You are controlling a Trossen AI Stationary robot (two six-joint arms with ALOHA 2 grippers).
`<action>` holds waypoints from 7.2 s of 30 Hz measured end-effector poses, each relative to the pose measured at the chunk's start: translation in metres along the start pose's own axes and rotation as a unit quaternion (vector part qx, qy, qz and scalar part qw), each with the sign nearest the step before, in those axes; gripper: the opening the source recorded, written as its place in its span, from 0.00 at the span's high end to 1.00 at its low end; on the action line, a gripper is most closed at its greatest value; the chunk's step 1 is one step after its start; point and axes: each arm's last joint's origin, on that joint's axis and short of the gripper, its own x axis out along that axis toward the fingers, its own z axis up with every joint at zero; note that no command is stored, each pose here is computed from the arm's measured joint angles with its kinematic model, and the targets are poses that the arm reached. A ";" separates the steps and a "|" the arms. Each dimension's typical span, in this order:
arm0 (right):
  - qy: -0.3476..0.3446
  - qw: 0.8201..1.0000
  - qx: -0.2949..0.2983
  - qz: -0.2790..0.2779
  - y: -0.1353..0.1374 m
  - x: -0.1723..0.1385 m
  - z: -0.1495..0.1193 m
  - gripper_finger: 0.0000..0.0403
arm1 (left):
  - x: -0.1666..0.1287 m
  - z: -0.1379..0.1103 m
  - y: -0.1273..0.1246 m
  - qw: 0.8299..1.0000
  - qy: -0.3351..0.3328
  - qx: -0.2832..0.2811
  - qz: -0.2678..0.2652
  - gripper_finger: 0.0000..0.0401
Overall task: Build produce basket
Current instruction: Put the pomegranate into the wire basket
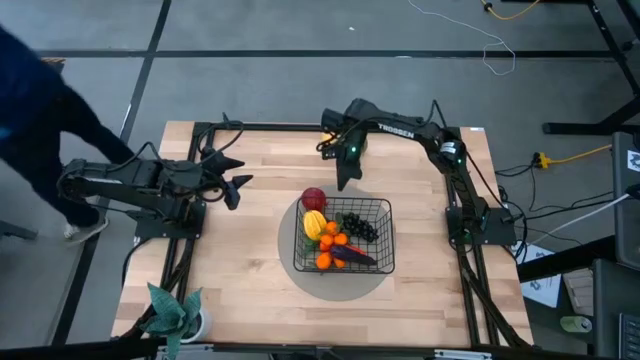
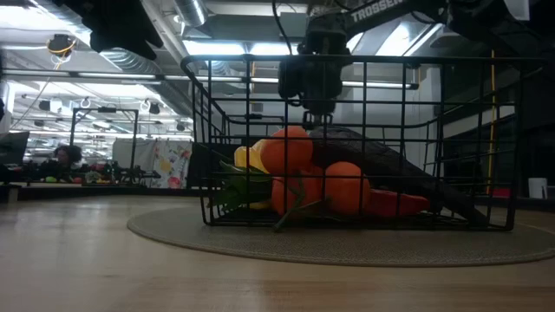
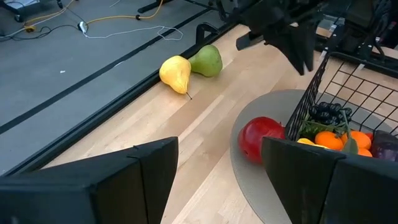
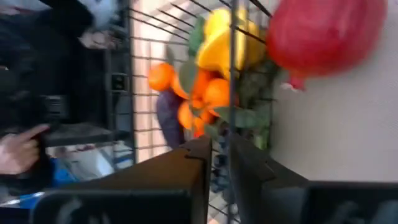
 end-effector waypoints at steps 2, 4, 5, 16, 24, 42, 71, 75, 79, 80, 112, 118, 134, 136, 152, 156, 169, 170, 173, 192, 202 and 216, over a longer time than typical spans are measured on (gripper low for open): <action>0.007 0.999 -0.002 -0.037 -0.002 -0.001 0.001 0.90 | 0.001 0.000 -0.001 1.000 0.001 0.001 0.001 0.46; -0.003 0.998 -0.008 -0.069 -0.004 -0.003 0.006 0.91 | 0.001 -0.001 -0.001 1.000 0.002 0.001 0.002 0.46; -0.012 0.997 -0.015 -0.076 -0.005 -0.003 0.008 0.92 | 0.001 0.000 0.000 1.000 0.001 -0.002 0.003 0.46; -0.067 0.990 -0.067 -0.101 -0.009 -0.005 0.023 0.92 | 0.001 0.000 0.000 1.000 0.000 -0.001 0.003 0.46; -0.041 0.979 -0.023 -0.198 -0.013 -0.008 0.021 0.82 | 0.001 0.000 0.000 1.000 0.000 0.000 0.005 0.46; 0.091 0.972 0.088 -0.200 -0.003 -0.016 -0.009 0.62 | 0.001 0.000 0.001 0.999 -0.011 0.024 0.033 0.46; -0.275 0.940 0.027 -0.202 -0.007 -0.006 -0.052 0.62 | 0.001 0.001 0.001 0.999 -0.016 0.012 0.039 0.46; -0.248 0.952 0.032 -0.179 -0.015 0.011 -0.049 0.62 | 0.001 0.003 0.001 0.999 -0.023 0.021 0.038 0.46; -0.232 0.962 0.023 -0.144 -0.021 0.020 -0.047 0.62 | 0.001 0.004 0.000 0.999 -0.027 0.028 0.036 0.46; -0.228 0.963 0.025 -0.144 -0.023 0.023 -0.046 0.62 | 0.001 0.004 0.000 0.999 -0.028 0.028 0.036 0.46; -0.114 0.986 -0.002 -0.118 -0.038 0.068 -0.023 0.62 | 0.001 0.007 -0.001 0.998 -0.042 0.040 0.032 0.46; -0.110 0.987 -0.015 -0.113 -0.035 0.075 -0.020 0.62 | 0.001 0.007 -0.001 0.998 -0.042 0.040 0.032 0.46; -0.094 0.988 -0.018 -0.119 -0.040 0.096 -0.017 0.62 | 0.001 0.008 -0.001 0.998 -0.045 0.039 0.031 0.46; -0.093 0.988 -0.017 -0.118 -0.041 0.097 -0.017 0.62 | 0.001 0.008 -0.001 0.998 -0.045 0.039 0.031 0.46; -0.099 0.987 -0.024 -0.125 -0.041 0.098 -0.015 0.68 | 0.001 0.008 -0.001 0.998 -0.045 0.040 0.032 0.46; -0.104 0.986 -0.028 -0.125 -0.041 0.098 -0.014 0.81 | 0.001 0.008 -0.001 0.998 -0.045 0.040 0.032 0.46; -0.116 0.984 -0.023 -0.131 -0.040 0.093 -0.009 1.00 | 0.001 0.008 -0.001 0.997 -0.044 0.052 0.032 0.46; -0.121 0.983 -0.027 -0.136 -0.039 0.091 -0.006 1.00 | 0.001 0.008 -0.001 0.997 -0.044 0.052 0.032 0.46; -0.127 0.979 -0.036 -0.158 -0.031 0.079 0.004 1.00 | 0.001 0.008 -0.001 0.997 -0.044 0.052 0.032 0.46; -0.098 0.945 -0.084 -0.300 0.051 -0.009 0.037 1.00 | 0.001 0.008 -0.001 0.997 -0.044 0.053 0.032 0.46; -0.075 0.945 -0.103 -0.300 0.042 0.000 0.033 0.91 | 0.001 0.008 -0.001 0.997 -0.044 0.053 0.032 0.46; -0.068 0.939 -0.145 -0.303 0.015 0.029 0.029 0.60 | 0.001 0.008 -0.001 0.997 -0.044 0.053 0.032 0.46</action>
